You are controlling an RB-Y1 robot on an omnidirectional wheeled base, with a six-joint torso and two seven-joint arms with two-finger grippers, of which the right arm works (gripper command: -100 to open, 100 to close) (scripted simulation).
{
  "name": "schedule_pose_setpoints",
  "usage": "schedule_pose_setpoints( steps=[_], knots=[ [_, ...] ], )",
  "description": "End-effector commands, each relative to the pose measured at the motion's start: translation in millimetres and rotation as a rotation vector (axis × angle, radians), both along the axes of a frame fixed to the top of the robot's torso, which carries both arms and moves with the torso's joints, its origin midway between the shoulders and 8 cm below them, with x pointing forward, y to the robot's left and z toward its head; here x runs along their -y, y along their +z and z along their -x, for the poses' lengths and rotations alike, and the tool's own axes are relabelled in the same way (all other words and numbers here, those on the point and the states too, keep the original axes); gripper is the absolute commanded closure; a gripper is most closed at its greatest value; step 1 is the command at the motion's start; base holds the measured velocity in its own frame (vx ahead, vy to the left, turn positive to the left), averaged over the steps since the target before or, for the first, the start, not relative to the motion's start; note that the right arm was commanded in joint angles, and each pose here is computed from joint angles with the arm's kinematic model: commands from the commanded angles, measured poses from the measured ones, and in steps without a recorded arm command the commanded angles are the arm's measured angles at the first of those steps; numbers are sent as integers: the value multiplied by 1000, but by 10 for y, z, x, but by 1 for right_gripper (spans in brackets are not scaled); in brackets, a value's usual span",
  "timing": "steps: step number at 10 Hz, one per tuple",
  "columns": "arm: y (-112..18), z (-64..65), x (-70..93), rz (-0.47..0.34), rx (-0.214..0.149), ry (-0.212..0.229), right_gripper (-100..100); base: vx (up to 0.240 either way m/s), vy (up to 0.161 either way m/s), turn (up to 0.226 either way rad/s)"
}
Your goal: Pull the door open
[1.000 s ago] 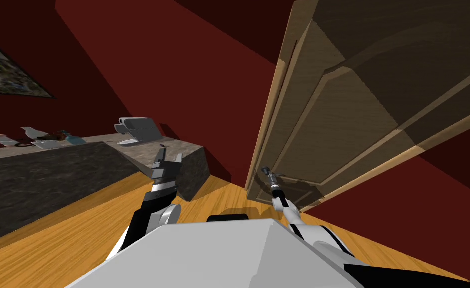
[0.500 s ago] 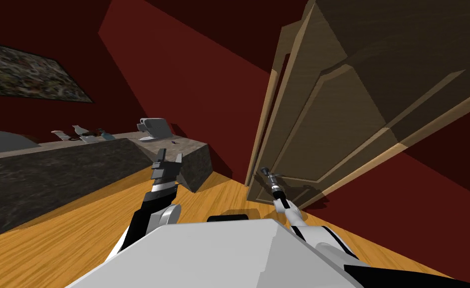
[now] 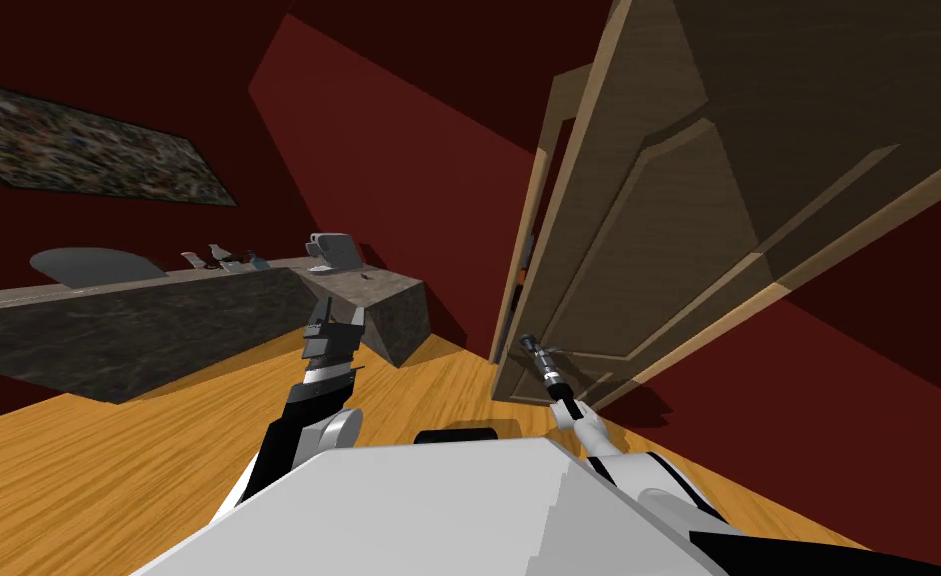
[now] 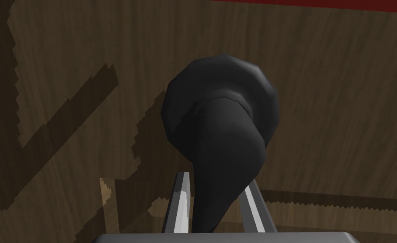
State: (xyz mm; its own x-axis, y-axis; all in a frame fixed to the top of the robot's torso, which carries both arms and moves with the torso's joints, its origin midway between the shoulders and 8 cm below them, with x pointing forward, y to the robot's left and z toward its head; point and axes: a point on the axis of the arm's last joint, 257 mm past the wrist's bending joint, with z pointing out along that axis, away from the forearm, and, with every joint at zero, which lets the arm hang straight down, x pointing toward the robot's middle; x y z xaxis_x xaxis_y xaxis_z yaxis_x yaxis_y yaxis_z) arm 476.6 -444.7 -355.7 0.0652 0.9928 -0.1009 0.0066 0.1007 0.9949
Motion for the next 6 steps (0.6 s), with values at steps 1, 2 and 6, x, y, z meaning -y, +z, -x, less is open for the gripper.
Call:
schedule_pose_setpoints(
  steps=[1, 2, 6],
  knots=[
    [7, 35, -23, 1, 0, 27, 100, -261, -44, 78],
    [10, 45, -44, 1, 0, 41, 100, -228, -82, 75],
    [-34, -66, -369, -4, -9, 106, 100, -180, -64, 6]
  ],
)
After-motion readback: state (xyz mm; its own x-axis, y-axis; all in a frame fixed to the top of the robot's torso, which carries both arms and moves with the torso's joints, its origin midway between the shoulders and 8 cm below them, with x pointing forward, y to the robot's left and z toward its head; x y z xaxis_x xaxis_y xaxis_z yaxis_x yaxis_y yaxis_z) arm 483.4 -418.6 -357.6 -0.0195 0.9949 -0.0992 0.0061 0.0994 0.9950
